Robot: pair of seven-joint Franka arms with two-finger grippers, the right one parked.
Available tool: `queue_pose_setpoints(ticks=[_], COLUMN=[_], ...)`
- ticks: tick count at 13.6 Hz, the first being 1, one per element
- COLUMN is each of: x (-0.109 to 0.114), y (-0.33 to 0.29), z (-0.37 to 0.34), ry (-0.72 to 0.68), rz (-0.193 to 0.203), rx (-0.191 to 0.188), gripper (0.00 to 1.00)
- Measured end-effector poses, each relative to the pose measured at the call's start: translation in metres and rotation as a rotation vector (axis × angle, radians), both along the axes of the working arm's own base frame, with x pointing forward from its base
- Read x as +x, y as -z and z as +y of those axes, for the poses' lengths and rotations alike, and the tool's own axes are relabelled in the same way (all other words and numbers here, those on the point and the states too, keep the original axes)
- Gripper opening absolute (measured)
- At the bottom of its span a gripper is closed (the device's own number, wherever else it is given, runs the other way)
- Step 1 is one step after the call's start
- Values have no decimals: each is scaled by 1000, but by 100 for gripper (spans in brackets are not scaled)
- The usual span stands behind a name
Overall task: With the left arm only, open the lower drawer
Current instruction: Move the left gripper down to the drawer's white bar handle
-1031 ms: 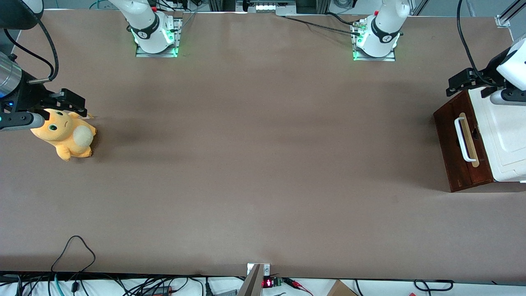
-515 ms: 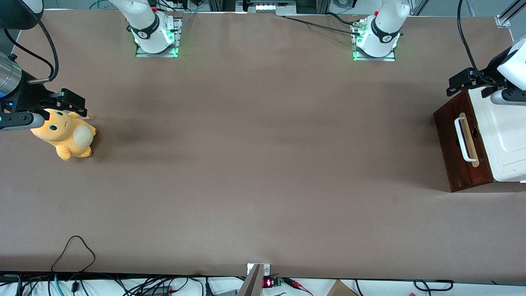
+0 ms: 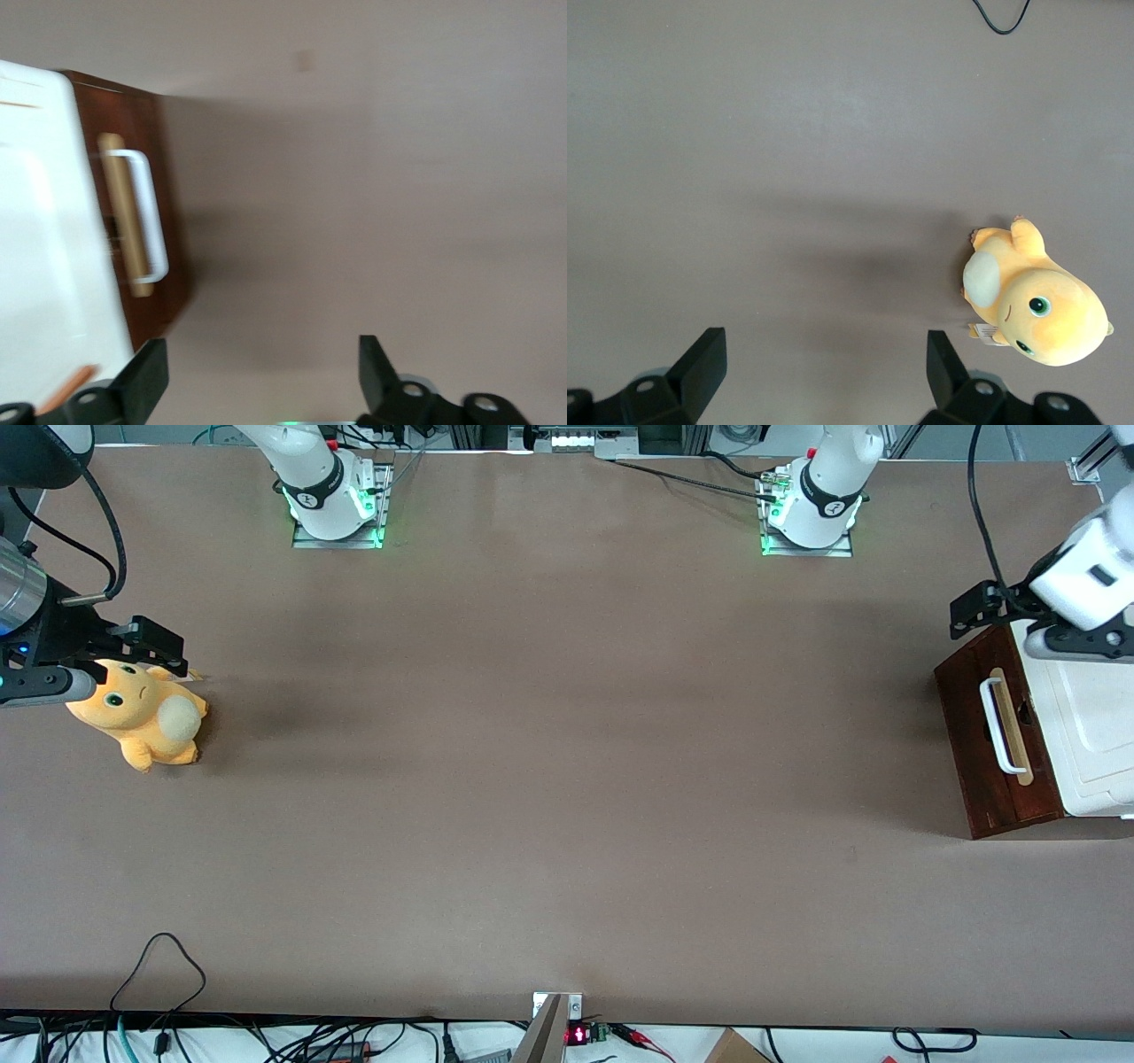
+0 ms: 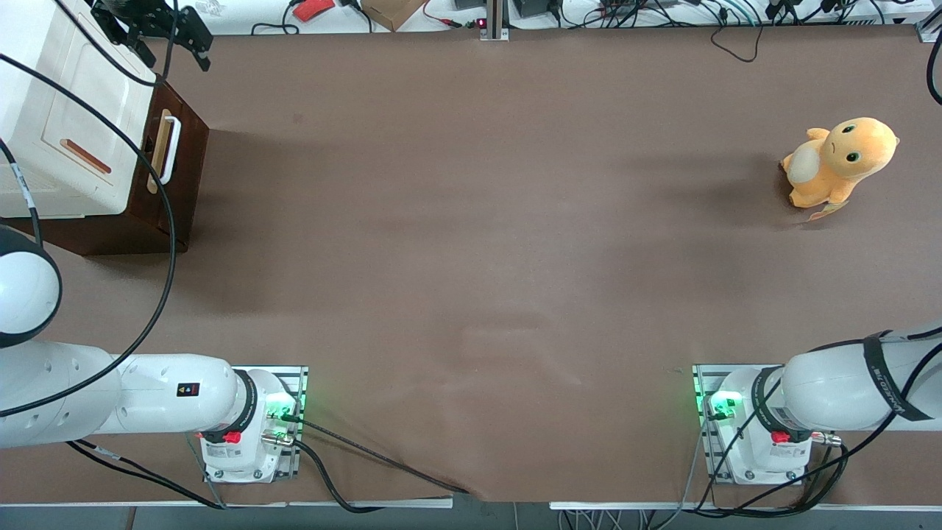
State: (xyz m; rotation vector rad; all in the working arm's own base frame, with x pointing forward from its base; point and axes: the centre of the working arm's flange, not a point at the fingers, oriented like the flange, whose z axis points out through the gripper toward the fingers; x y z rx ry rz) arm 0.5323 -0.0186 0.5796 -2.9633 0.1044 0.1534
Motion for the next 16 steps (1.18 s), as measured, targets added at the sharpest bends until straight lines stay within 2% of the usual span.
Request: queue_pose_setpoints(ticks=[1, 3, 6, 9, 13, 16], x=[1, 3, 7, 1, -16, -32], y=[7, 31, 93, 165, 254, 320], z=[-19, -50, -54, -45, -39, -31], ry=[5, -18, -46, -108, -130, -78], rz=[10, 34, 69, 87, 59, 52], rx=[103, 284, 524, 718, 961, 1142], gripper=[93, 94, 94, 94, 94, 93])
